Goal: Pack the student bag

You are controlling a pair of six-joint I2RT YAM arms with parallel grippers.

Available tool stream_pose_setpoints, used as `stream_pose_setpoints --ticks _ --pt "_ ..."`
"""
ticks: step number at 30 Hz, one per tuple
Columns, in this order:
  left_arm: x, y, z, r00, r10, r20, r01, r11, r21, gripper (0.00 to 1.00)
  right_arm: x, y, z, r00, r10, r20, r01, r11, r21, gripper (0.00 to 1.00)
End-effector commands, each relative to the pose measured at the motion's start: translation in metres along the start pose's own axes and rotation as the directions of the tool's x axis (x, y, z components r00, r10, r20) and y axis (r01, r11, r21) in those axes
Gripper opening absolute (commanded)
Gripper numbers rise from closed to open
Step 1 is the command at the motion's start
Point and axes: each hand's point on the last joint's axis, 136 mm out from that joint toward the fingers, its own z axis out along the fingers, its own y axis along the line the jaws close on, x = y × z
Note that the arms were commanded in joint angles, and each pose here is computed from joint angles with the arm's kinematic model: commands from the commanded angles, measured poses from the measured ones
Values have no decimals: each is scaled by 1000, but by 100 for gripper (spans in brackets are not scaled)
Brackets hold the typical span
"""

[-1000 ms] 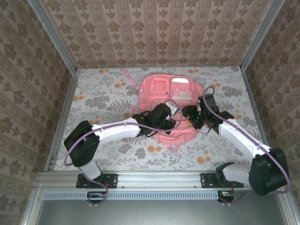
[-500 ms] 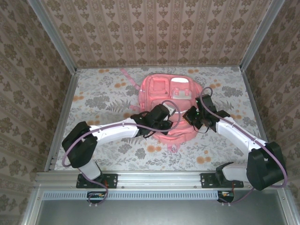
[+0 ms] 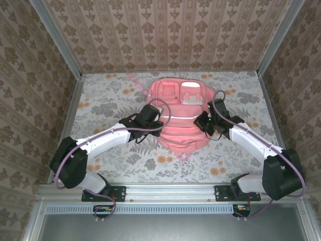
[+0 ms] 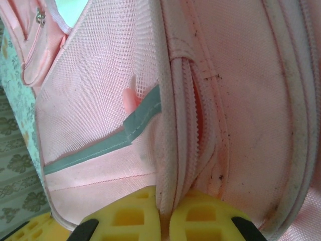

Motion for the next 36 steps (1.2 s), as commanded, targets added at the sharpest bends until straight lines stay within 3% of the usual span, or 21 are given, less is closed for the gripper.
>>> stream_pose_setpoints --ticks 1,5,13,18,20,22,23,28,32,36 --pt "-4 40 -2 999 -34 -6 33 990 -140 0 -17 2 0 997 -47 62 45 999 23 3" --pt "-14 49 4 1000 -3 -21 0 988 -153 0 -21 -3 -3 995 -62 81 58 997 55 0" --pt "-18 40 14 989 135 -64 -136 991 -5 0 -26 -2 -3 992 -81 99 75 995 67 0" --pt "-40 54 20 993 97 -69 -101 993 -60 0 -25 1 -3 992 -85 92 80 995 52 0" --pt "-48 59 21 997 53 -60 -57 996 -63 6 -23 3 -4 993 -84 86 81 996 42 0" --pt "-53 60 17 999 24 -46 -26 998 -55 20 -21 5 -6 993 -84 78 82 996 29 2" --pt "-54 60 13 999 14 -40 -16 999 -50 26 -21 6 -7 994 -85 75 84 996 24 7" --pt "-48 74 -19 998 -61 -2 61 993 -102 65 -18 16 -18 983 -165 79 165 986 8 55" --pt "-19 119 -46 978 -206 24 204 937 -284 83 -14 27 -26 961 -263 86 263 965 7 73" --pt "34 169 -71 908 -416 59 399 811 -427 96 -5 38 -29 927 -361 106 362 932 4 87"
